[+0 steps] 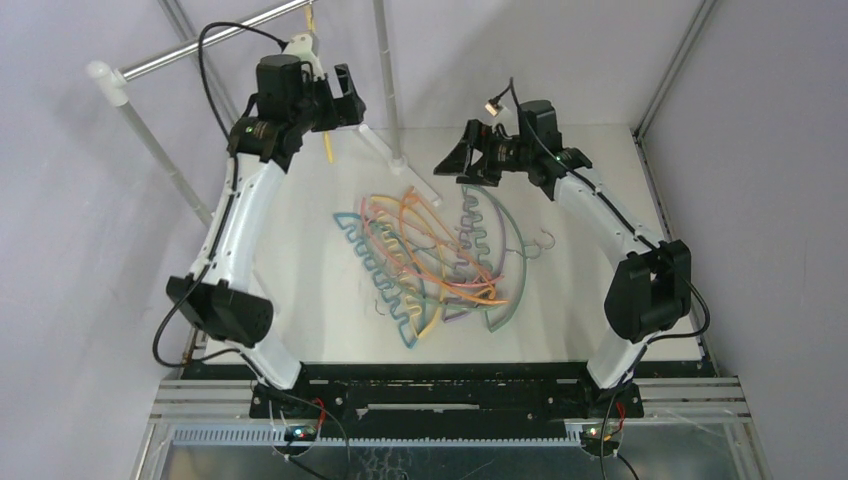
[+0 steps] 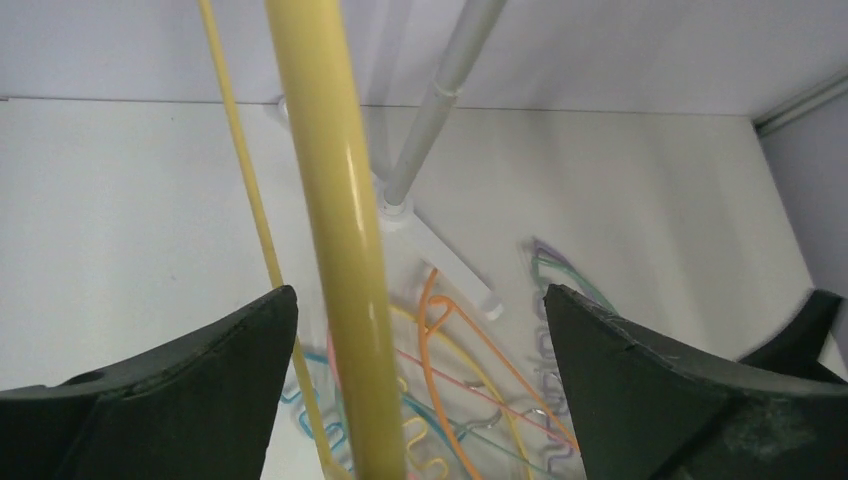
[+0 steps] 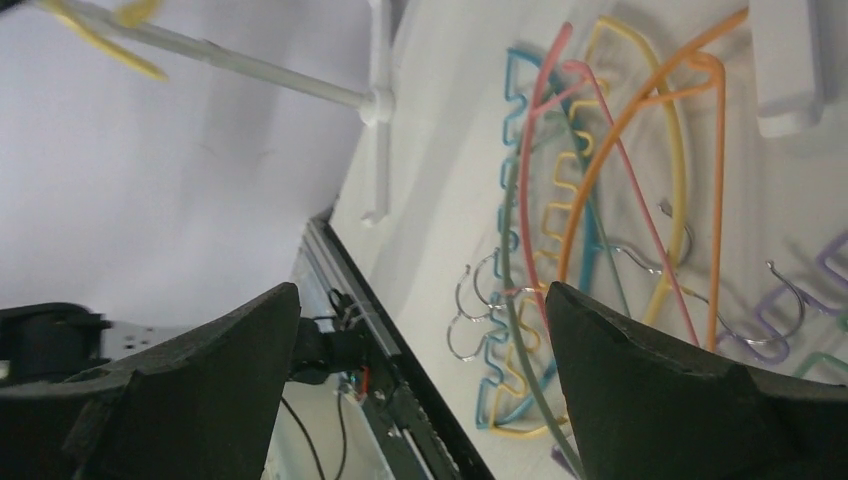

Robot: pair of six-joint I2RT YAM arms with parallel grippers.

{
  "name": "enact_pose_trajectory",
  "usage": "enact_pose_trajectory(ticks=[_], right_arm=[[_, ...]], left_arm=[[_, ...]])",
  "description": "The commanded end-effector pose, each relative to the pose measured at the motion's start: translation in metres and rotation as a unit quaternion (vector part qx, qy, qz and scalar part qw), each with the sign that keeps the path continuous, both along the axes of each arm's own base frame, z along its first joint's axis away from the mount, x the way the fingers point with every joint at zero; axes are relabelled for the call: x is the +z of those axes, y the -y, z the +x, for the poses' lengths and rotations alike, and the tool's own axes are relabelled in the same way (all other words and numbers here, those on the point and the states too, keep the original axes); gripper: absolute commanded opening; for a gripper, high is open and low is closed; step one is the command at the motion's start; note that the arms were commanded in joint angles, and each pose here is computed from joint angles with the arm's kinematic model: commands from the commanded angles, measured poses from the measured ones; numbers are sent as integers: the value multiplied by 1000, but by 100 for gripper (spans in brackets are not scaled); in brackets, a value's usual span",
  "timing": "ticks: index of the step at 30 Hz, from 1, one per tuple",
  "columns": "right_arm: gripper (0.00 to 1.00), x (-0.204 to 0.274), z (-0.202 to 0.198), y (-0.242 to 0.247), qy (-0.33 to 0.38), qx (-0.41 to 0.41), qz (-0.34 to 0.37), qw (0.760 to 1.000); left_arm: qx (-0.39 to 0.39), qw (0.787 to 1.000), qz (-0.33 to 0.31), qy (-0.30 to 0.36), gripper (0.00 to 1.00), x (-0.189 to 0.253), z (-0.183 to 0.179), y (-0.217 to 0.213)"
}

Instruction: Organize the hangers

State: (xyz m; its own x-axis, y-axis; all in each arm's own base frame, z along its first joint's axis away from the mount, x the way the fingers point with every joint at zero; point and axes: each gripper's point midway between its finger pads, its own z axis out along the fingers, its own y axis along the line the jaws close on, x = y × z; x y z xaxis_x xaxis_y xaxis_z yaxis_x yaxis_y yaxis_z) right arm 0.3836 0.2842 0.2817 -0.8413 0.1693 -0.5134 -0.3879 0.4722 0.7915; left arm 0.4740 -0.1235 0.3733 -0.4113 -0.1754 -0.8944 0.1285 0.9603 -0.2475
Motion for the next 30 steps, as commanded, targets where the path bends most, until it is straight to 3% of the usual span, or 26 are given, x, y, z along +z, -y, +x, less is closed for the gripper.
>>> enact_pose_trajectory(ticks=[1, 4, 10, 24, 30], right_arm=[[100, -5, -21, -8, 46, 23, -66, 997], [100, -27, -41, -19, 62, 53, -132, 988], [99, -92, -85, -34, 89, 133, -289, 944], [78, -188, -101, -44, 37, 180, -349, 919], [68, -208, -102, -54, 24, 192, -353, 915]], left_arm=[[-28, 995, -16, 89, 100, 58, -42, -2], [-34, 993, -24, 107, 99, 63, -62, -5], [-14, 993, -18, 118, 99, 61, -93, -24], [25, 989, -22, 141, 99, 73, -137, -58], [31, 990, -23, 138, 99, 68, -154, -62]])
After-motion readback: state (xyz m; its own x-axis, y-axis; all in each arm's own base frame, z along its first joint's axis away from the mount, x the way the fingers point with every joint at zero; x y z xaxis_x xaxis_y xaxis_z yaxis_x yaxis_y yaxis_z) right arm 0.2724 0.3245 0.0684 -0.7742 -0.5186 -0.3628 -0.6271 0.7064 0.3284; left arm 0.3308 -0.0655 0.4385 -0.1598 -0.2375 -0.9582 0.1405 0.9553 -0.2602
